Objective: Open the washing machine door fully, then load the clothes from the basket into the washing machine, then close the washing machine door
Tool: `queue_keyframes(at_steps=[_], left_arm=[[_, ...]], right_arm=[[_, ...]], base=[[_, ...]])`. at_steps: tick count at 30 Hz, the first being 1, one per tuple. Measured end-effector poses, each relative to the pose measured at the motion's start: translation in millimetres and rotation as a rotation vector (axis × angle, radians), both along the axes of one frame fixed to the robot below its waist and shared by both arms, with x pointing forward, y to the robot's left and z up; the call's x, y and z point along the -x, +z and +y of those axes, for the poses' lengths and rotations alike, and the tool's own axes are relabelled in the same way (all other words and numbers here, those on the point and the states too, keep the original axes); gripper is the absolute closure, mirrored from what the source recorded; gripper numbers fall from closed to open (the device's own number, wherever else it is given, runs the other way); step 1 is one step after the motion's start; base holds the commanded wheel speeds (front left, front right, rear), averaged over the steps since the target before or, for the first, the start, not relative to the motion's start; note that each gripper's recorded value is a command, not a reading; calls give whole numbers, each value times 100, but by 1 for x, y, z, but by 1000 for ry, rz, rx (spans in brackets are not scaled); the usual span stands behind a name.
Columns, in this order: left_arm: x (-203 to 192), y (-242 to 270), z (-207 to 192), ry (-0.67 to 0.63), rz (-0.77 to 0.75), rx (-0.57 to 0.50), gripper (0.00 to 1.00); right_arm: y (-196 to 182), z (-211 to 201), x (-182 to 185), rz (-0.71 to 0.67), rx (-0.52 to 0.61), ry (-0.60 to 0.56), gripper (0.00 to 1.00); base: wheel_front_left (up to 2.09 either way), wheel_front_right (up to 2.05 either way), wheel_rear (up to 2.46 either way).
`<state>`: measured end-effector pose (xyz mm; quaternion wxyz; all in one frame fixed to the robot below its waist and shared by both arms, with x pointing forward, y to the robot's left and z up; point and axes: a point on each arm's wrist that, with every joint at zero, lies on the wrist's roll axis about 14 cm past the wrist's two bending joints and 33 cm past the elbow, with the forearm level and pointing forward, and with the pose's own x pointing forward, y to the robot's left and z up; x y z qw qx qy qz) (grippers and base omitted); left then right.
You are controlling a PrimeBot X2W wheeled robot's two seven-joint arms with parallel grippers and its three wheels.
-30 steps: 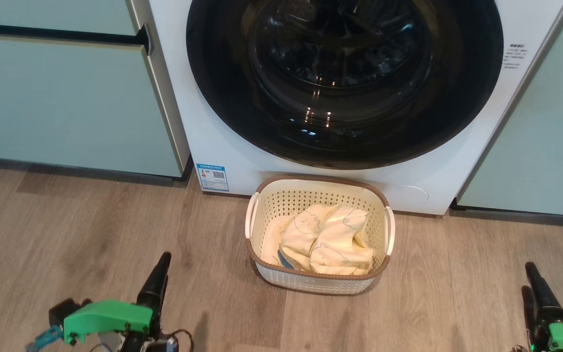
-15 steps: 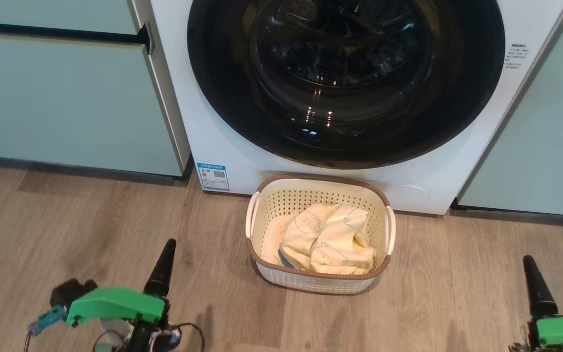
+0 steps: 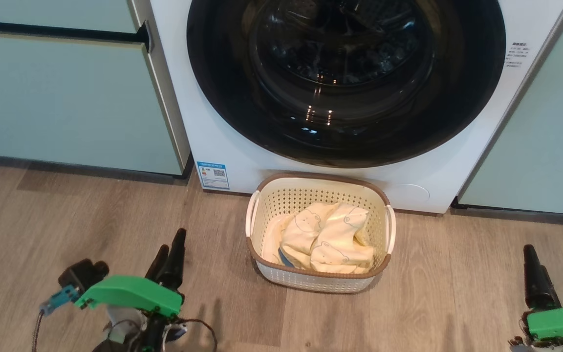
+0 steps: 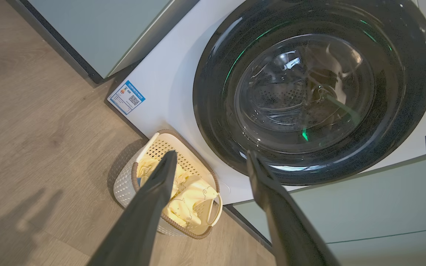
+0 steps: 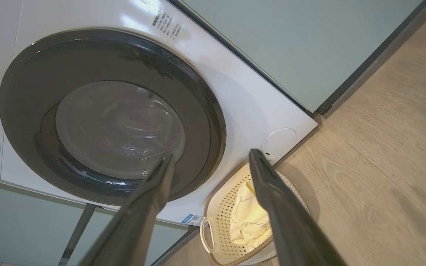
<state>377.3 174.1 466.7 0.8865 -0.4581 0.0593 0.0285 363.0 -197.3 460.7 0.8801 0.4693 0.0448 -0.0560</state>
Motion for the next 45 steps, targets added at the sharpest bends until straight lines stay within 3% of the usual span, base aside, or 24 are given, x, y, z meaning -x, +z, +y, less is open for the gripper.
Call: queue_keyframes(at_steps=[23,30,45], left_arm=[[-13,19,-8,-42,-66,-361,0],[-16,28,-14,-68,-104,-513,0],[-24,46,-17,-62,-178,-677,0]], right_arm=[[28,12,-12,-91,349,69,0],[32,16,-13,-113,454,88,0],[45,24,-16,-170,653,119,0]], base=[[0,0,0],[0,0,0],[0,0,0]])
